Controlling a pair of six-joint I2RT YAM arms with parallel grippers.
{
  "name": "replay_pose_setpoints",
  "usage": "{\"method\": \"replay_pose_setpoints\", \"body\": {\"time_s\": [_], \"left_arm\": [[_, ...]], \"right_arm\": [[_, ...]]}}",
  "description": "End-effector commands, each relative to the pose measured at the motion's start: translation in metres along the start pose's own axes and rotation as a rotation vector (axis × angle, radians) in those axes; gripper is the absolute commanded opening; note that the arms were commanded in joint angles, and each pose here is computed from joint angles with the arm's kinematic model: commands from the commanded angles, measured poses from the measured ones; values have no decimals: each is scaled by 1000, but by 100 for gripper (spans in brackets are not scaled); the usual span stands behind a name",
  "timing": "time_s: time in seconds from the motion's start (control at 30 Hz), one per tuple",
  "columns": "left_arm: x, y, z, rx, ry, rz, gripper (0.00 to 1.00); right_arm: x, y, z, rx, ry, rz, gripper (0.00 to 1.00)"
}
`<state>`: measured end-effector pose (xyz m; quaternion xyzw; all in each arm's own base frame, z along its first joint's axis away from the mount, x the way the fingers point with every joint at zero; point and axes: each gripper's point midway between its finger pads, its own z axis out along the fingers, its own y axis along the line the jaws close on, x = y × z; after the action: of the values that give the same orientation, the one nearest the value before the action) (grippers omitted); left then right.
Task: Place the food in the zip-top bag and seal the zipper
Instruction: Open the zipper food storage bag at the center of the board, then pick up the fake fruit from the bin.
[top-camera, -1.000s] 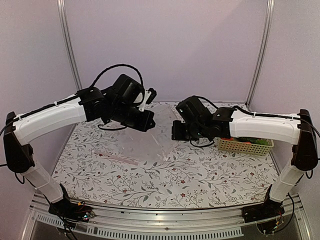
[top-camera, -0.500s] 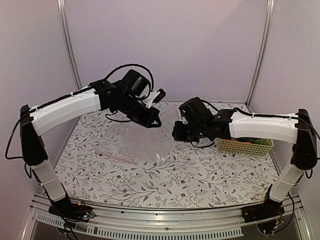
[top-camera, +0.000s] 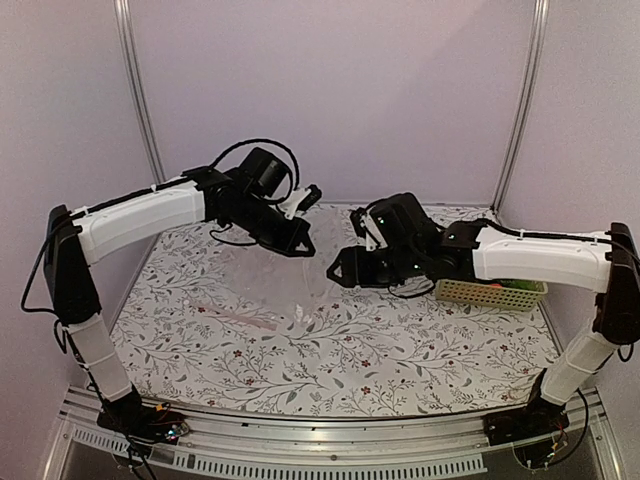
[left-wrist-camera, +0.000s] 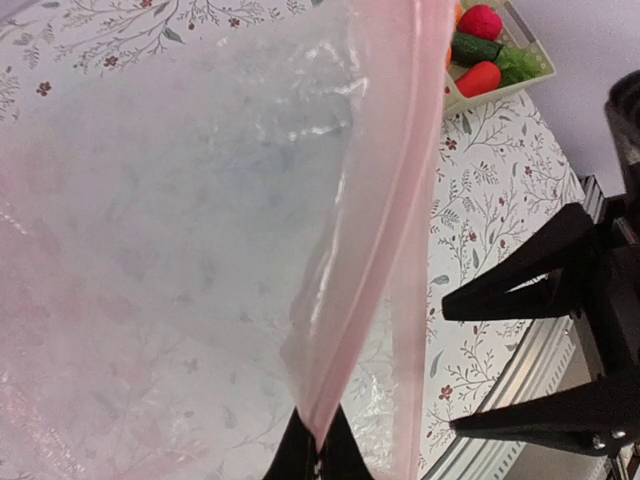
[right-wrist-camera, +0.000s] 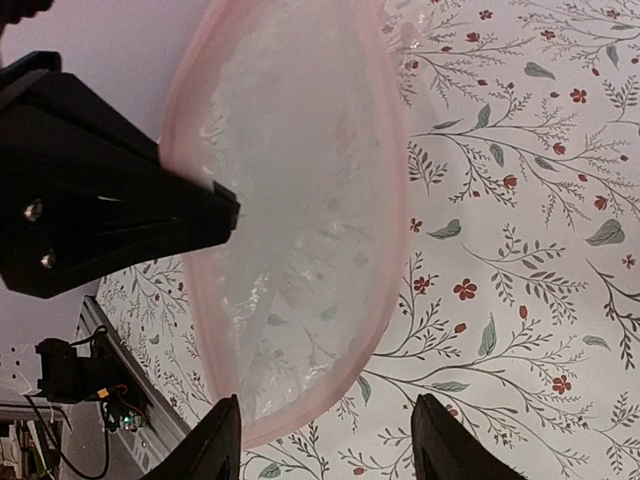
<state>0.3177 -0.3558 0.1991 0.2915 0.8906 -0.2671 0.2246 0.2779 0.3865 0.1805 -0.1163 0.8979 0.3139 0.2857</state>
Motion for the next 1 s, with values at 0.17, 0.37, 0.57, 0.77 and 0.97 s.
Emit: {"method": "replay_pose_setpoints", "body": {"time_s": [0.17,0.37,0.57,0.77,0.97], "left_arm": [[6,7,8,38,-1,-10,0],[10,7,8,45,-5,-18,0],[10,7,7,40,-6,-16,0],[9,10,3,19,-17,-7,0],[11,11,2,11,-17,-3,0]], "right_arm": [[-17,-11,-78,48,-94,-85,81],[-23,-88,-115,262,-129,-10,94],[-29,-170,-145,445,-125,94,98],[-36,-234,-152,548,-91,188,98],[-42,-275,-134,557,-26,243,94]]}}
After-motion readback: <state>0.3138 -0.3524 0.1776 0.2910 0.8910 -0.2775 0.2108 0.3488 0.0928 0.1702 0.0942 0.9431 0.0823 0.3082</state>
